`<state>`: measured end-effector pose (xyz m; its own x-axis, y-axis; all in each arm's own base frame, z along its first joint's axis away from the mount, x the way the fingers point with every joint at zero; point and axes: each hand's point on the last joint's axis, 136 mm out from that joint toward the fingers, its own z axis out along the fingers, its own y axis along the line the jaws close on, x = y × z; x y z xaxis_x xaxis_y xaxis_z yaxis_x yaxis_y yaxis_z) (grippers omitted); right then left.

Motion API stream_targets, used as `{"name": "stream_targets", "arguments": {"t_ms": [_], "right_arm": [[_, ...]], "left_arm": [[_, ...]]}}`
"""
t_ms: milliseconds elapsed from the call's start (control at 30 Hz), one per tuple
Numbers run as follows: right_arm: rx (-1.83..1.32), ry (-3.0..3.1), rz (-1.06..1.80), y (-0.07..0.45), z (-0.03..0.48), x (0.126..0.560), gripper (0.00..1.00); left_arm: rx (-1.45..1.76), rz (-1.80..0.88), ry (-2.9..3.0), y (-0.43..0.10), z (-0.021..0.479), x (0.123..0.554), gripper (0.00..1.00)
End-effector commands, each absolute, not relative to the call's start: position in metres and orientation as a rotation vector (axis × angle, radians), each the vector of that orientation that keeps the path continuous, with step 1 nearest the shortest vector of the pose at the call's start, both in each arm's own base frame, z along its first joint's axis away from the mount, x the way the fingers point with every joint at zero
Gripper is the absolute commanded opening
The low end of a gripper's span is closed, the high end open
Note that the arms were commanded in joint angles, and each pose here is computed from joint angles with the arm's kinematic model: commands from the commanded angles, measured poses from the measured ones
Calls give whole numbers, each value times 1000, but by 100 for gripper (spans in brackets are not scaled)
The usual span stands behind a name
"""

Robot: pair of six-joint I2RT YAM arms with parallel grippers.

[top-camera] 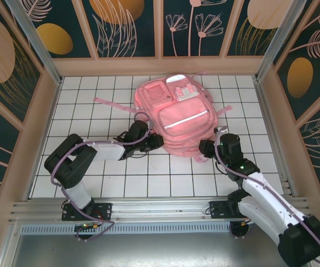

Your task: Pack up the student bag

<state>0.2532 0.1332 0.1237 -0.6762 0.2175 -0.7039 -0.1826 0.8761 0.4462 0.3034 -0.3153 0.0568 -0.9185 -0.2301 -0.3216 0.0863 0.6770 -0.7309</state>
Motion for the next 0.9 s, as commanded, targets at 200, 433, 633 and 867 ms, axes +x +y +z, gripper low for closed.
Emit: {"name": "stream_targets", "arguments": {"t_ms": [200,433,633,867], "right_arm": [[112,2255,637,127,107,250,27],[133,2275,639,125,99,250,26],[126,2285,646,128,93,253,27],[118,2305,655,134,87,261,30]], "left_arm": [[-110,-1126,2454,-313,69,317,23],[-115,-1133,2453,-313,68,318,23],[-117,-1140,2452,-314,68,318,23],[-115,-1140,2460,-314,65,317,22]]}}
